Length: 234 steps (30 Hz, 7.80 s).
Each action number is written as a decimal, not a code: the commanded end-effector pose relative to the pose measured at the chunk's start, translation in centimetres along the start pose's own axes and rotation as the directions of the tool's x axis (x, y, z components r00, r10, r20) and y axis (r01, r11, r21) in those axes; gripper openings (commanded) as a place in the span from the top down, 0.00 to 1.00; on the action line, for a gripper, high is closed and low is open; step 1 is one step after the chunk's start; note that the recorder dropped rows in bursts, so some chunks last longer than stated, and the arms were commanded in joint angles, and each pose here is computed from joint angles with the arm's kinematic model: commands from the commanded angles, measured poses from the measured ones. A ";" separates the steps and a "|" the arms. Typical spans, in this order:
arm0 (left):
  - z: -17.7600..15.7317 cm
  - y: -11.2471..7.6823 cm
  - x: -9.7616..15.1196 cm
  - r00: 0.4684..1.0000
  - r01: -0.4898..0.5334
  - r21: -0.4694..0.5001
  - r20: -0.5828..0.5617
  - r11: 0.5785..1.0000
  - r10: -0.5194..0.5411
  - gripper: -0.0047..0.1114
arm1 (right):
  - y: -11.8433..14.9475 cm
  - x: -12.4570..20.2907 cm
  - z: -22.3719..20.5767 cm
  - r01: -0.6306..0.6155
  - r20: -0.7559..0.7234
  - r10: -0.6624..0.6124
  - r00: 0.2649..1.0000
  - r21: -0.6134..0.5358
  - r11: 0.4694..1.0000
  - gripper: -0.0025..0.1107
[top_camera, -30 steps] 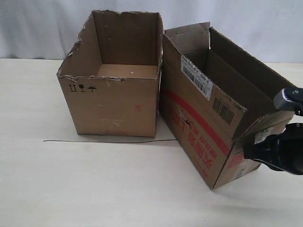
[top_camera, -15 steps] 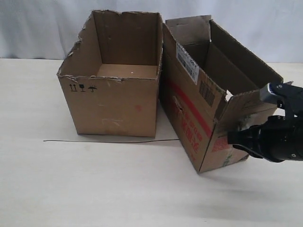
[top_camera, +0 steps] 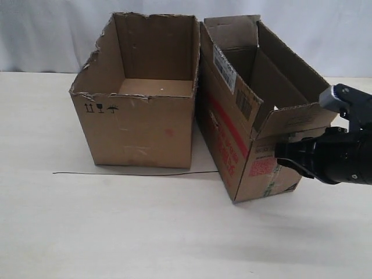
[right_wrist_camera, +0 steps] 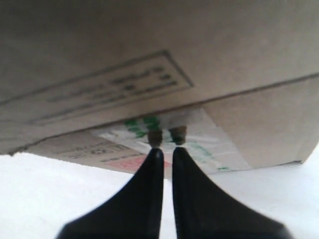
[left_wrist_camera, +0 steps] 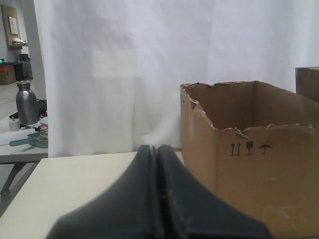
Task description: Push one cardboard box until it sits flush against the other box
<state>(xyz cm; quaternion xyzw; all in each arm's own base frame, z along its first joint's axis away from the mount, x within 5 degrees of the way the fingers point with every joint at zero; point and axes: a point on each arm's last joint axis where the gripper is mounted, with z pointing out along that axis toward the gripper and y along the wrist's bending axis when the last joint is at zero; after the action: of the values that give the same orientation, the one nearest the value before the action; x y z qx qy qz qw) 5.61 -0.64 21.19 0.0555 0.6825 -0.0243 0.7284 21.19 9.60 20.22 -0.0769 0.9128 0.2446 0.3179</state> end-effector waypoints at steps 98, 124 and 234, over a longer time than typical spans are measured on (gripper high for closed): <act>0.0 0.0 0.0 1.000 0.008 -0.004 0.009 1.000 -0.008 0.96 | 5.7 -0.5 -0.7 0.349 -0.097 -0.348 0.932 -0.010 0.937 0.93; 0.0 0.0 0.0 1.000 0.008 -0.004 0.009 1.000 -0.008 0.96 | 5.1 -3.5 5.1 0.271 0.062 -0.277 0.959 0.092 0.958 0.93; 0.0 0.0 0.0 1.000 0.002 -0.004 0.009 1.000 -0.002 0.96 | 0.9 -3.8 -5.2 0.090 -0.098 -0.089 0.991 0.010 0.996 0.93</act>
<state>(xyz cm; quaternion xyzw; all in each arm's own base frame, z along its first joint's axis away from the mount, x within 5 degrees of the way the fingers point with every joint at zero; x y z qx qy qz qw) 5.61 -0.64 21.19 0.0555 0.6825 -0.0243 0.7284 22.53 7.87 26.87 -0.1411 0.9186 0.2496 0.2720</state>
